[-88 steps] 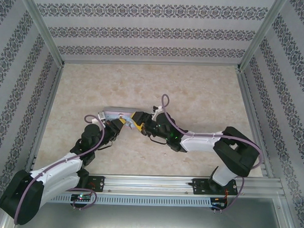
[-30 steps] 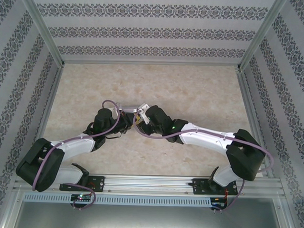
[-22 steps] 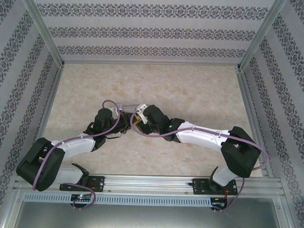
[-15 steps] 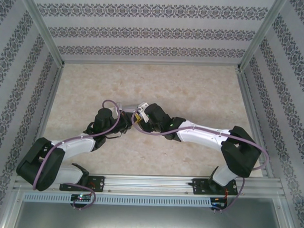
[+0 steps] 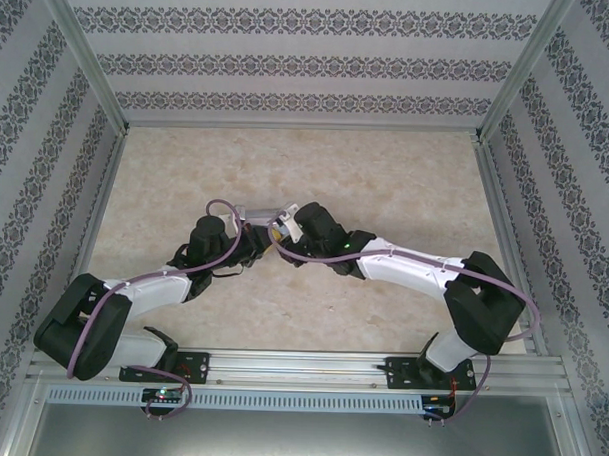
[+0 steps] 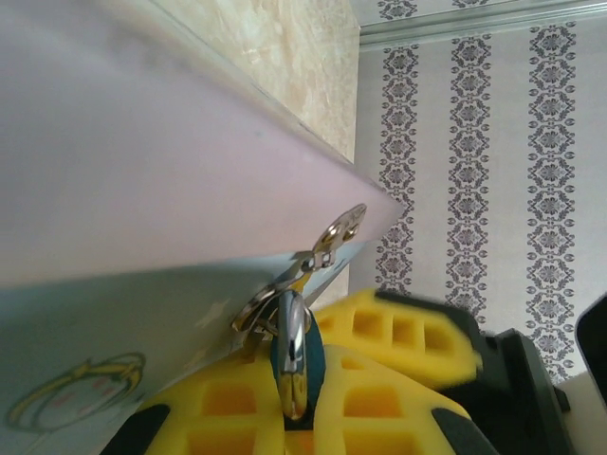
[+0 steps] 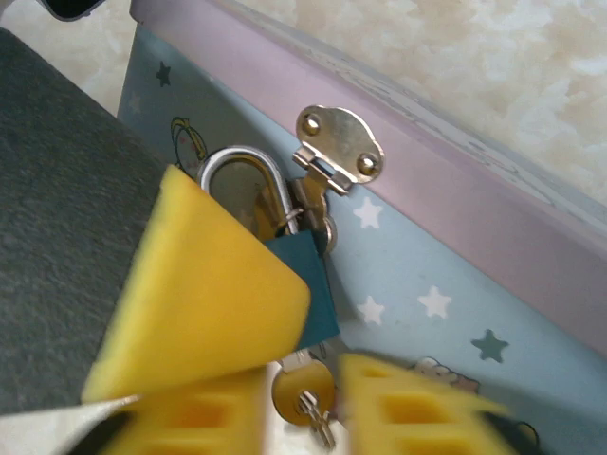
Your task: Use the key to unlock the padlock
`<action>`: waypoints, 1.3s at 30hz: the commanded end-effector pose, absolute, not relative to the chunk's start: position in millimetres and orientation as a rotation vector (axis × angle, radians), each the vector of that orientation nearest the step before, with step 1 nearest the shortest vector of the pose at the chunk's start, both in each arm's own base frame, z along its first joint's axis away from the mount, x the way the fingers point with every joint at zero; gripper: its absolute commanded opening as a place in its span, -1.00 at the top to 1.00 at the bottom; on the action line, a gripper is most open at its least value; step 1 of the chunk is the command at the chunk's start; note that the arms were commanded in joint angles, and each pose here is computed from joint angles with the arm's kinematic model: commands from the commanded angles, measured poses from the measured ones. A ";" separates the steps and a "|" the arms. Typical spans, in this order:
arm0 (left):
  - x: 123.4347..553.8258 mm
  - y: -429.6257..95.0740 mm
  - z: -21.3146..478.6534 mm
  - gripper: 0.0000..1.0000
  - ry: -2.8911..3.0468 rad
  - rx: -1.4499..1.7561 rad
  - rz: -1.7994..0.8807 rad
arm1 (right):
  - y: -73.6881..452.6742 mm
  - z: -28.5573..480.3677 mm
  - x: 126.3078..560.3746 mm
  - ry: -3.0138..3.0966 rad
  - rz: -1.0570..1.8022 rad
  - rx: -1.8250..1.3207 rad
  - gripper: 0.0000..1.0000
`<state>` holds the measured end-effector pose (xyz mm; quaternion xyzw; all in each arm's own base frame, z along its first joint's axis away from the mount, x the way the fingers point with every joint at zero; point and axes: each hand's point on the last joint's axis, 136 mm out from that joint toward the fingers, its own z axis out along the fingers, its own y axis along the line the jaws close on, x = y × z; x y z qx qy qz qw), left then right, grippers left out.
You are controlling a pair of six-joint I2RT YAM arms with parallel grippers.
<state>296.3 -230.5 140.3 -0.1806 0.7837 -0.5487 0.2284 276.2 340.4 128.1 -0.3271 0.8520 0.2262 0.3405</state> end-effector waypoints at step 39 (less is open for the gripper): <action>276.5 -232.3 86.4 -0.97 2.273 -0.402 -1.210 | 284.3 94.0 340.5 2.291 0.978 0.312 -0.48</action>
